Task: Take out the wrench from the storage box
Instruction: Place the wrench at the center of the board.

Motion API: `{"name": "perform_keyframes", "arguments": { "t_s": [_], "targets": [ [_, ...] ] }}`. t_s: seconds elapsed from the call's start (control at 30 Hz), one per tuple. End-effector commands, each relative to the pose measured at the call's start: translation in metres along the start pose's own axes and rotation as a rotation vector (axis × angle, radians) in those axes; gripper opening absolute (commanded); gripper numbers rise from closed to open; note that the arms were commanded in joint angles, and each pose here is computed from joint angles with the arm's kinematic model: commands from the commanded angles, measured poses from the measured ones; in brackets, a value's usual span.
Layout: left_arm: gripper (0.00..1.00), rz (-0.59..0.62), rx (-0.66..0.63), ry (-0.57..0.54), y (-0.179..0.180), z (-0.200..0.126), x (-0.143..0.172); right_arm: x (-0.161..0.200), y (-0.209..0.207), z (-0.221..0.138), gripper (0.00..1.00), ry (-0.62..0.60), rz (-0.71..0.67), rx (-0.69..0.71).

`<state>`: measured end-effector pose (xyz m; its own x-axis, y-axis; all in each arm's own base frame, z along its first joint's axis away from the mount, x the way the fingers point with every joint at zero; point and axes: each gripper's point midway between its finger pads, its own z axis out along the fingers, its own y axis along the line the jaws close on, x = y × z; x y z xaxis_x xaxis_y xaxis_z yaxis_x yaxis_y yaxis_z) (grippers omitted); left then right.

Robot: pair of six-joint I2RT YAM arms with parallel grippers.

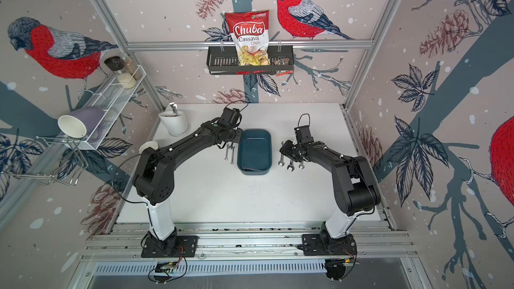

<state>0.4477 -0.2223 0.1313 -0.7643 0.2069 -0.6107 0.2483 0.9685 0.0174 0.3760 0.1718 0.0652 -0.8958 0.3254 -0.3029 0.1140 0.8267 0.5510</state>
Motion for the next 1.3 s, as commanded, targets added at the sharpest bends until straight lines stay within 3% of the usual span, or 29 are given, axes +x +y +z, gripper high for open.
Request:
{"name": "perform_keyframes", "arguments": {
  "t_s": [0.0, 0.27, 0.83, 1.13, 1.27],
  "targets": [
    [0.17, -0.081, -0.038, -0.019, 0.03, 0.002, 0.004, -0.003, 0.004, -0.001, 0.48, -0.013, -0.023, -0.017],
    [0.17, -0.19, -0.09, 0.034, 0.077, 0.029, 0.047, -0.002, 0.003, -0.001, 0.48, -0.012, -0.021, -0.017],
    [0.17, -0.225, -0.084, 0.124, 0.08, 0.067, 0.091, -0.005, 0.018, -0.012, 0.48, -0.025, -0.03, -0.066],
    [0.42, -0.245, -0.09, 0.118, 0.082, 0.052, 0.088, 0.001, 0.035, -0.026, 0.49, -0.011, -0.06, -0.117],
    [0.46, -0.255, -0.042, 0.061, 0.07, 0.026, 0.071, 0.014, 0.042, -0.028, 0.49, 0.029, -0.086, -0.139]
  ]
}}
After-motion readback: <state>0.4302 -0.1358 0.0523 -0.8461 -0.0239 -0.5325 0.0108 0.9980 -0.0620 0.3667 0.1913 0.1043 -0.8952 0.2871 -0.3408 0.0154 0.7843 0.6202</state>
